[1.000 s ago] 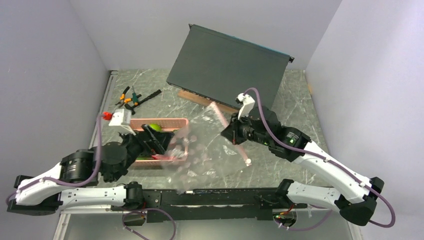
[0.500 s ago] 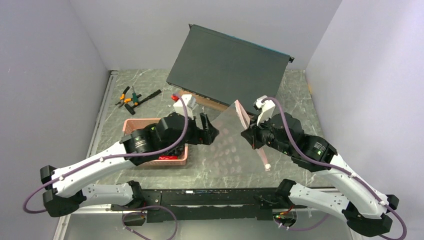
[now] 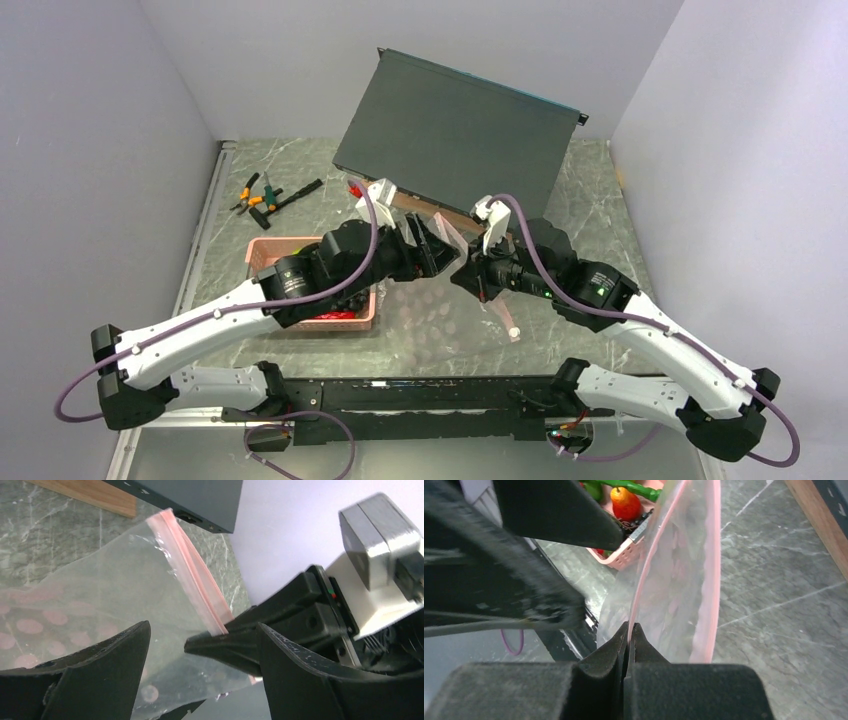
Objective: Place the food in the zip-top bag and seal the zipper
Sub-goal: Pick up the zipper food storage bag at the corner of the board.
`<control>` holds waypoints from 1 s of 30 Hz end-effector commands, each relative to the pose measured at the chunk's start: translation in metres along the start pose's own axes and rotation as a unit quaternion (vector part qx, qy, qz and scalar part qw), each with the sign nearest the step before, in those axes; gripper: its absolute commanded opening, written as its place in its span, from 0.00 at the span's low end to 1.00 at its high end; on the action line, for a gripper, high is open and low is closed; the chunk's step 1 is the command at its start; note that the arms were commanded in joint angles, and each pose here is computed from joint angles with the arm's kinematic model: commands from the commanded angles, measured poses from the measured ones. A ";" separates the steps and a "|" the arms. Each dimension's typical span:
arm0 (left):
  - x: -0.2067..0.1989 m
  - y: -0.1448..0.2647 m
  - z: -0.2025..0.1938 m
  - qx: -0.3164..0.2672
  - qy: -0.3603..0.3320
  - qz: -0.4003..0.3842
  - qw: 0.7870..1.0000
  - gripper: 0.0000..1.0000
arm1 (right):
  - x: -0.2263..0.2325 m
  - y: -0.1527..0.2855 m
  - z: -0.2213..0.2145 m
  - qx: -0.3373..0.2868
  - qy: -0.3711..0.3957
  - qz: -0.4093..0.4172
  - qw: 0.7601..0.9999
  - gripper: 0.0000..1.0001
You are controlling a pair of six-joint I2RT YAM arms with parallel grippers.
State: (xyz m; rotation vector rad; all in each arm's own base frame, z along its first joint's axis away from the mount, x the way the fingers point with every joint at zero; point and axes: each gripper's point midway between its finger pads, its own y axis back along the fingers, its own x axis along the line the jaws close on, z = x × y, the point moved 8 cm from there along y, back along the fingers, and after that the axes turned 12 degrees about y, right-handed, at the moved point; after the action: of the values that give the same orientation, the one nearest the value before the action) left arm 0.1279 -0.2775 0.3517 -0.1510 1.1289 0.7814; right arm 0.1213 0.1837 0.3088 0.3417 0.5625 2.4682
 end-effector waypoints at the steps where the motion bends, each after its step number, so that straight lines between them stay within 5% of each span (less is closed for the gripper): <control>1: -0.011 -0.006 0.014 -0.048 0.040 0.003 0.998 0.80 | 0.008 -0.003 0.016 -0.052 -0.001 0.035 0.998 0.00; 12: -0.009 -0.033 0.011 -0.043 0.010 0.051 0.998 0.67 | 0.009 -0.010 0.015 -0.050 -0.010 0.041 0.998 0.00; 21: 0.006 -0.035 0.004 -0.037 -0.016 0.062 0.997 0.35 | 0.012 -0.014 0.012 -0.046 -0.020 0.054 0.997 0.00; 23: 0.007 -0.033 0.005 -0.039 -0.028 0.059 0.997 0.23 | 0.014 -0.013 0.011 -0.040 -0.025 0.062 0.997 0.05; 27: 0.013 -0.024 0.009 -0.050 -0.044 0.060 0.996 0.03 | 0.012 -0.007 0.001 -0.016 -0.038 0.046 0.998 0.34; 30: 0.020 -0.019 0.011 -0.052 -0.046 0.052 0.996 0.00 | 0.013 0.001 -0.004 -0.005 -0.049 0.045 0.998 0.47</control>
State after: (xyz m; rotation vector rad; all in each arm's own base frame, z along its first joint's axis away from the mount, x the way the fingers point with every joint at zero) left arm 0.1513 -0.2908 0.3230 -0.0773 1.0623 0.9512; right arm 0.1193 0.1985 0.3018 0.4521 0.5136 2.5252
